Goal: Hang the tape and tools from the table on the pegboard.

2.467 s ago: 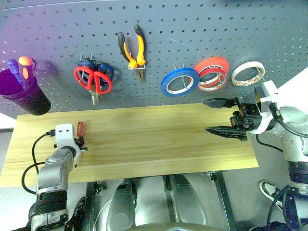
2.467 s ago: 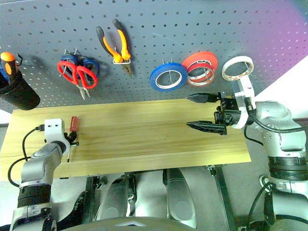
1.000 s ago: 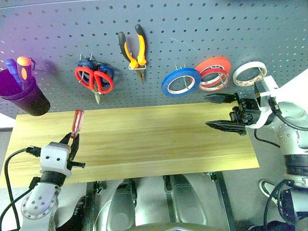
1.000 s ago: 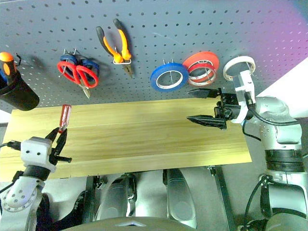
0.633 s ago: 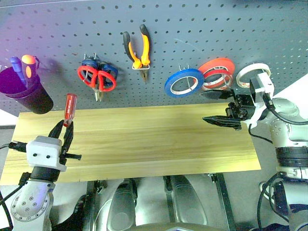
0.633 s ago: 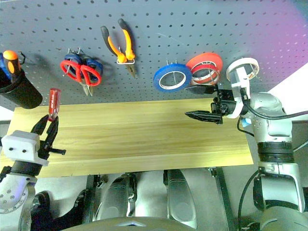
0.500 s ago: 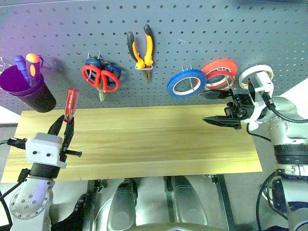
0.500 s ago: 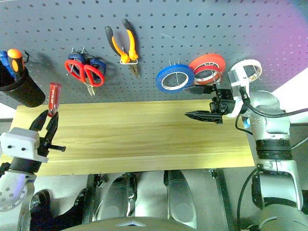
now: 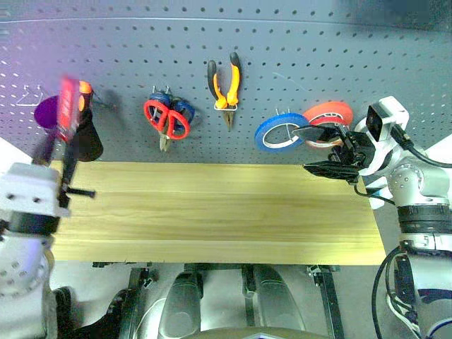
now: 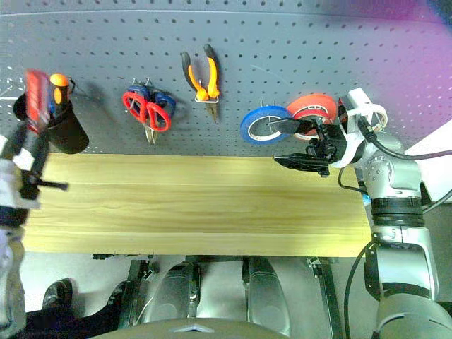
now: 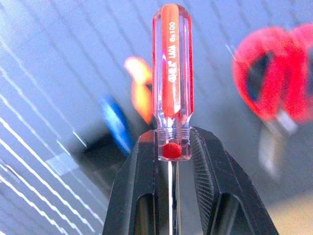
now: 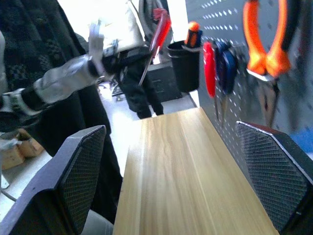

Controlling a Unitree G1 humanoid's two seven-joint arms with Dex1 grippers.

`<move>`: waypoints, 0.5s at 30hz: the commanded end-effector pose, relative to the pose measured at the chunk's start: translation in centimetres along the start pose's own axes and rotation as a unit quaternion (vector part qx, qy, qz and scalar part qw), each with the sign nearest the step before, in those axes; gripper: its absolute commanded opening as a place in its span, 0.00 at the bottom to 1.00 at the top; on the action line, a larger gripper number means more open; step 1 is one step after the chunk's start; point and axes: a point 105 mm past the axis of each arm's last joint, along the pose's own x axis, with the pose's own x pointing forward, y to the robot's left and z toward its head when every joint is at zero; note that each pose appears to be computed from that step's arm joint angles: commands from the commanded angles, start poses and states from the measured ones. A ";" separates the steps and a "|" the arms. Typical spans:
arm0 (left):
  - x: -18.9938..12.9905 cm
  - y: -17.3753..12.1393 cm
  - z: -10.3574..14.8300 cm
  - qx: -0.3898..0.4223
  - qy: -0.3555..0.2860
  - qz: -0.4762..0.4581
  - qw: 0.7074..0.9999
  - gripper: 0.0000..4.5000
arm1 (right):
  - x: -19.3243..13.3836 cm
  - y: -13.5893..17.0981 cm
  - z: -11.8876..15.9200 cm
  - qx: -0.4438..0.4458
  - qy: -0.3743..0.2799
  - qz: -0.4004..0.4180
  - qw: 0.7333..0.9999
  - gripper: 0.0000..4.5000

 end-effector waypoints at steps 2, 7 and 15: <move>1.5 1.3 2.2 0.000 -0.040 0.019 0.999 0.13 | -0.3 0.3 1.0 -0.030 -0.012 0.001 0.999 1.00; 3.0 1.4 3.4 -0.004 -0.062 0.017 0.998 0.13 | -0.6 0.2 1.0 -0.034 -0.007 -0.003 0.999 1.00; 6.5 3.0 4.0 -0.006 -0.093 0.022 0.995 0.13 | -1.1 0.1 0.4 -0.038 0.003 -0.015 0.999 1.00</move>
